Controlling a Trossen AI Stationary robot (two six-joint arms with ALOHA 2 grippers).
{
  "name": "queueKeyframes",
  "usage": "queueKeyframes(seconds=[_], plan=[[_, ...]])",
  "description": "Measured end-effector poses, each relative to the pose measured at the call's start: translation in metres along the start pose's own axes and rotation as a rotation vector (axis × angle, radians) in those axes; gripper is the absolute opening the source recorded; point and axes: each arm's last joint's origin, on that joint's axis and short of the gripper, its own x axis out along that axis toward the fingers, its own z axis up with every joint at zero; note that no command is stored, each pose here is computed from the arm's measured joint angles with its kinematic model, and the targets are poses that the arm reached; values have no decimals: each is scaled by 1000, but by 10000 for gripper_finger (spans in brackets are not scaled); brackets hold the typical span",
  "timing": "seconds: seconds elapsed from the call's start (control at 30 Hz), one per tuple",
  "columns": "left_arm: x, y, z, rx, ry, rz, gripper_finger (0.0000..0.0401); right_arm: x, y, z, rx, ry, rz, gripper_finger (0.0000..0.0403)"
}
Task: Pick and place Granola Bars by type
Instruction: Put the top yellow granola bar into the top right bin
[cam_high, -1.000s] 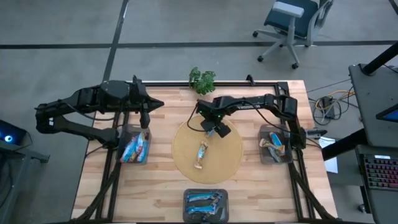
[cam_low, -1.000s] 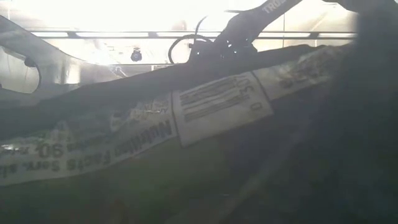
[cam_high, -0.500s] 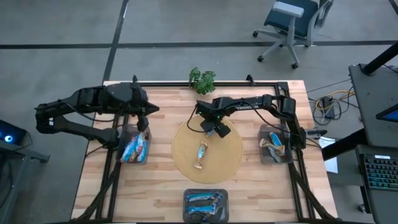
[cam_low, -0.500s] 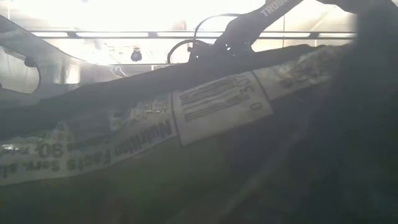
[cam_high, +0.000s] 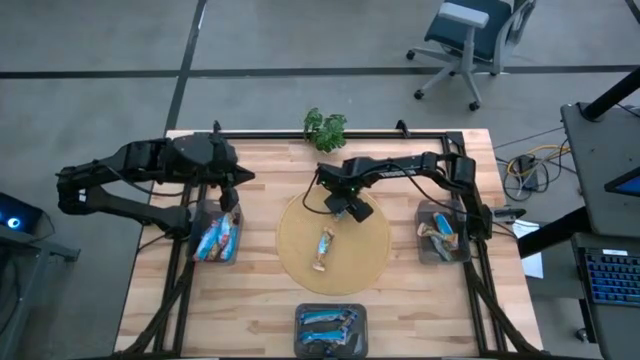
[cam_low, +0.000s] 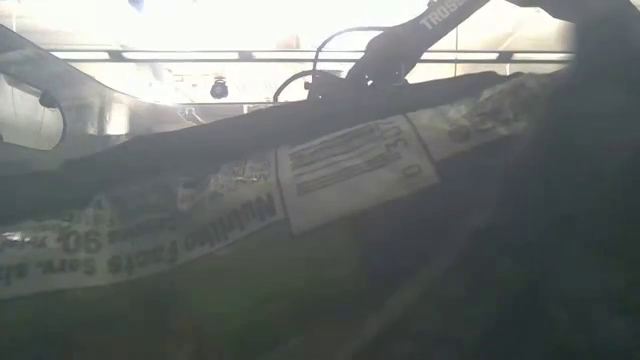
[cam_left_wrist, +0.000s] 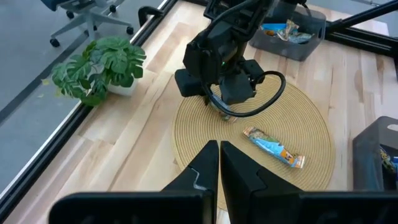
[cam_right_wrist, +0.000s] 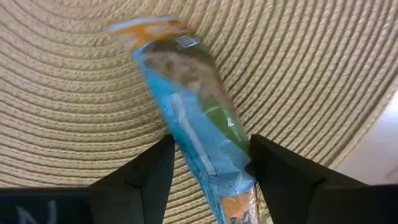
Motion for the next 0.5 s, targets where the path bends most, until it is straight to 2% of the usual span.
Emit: queueKeyframes(seconds=[0.3, 0.5], plan=[[0, 0, 0, -1, -3, -1, 0, 5, 4, -3, -23, 7, 18, 163], [0, 0, 0, -3, -3, -1, 0, 5, 5, -4, -30, 11, 25, 123]])
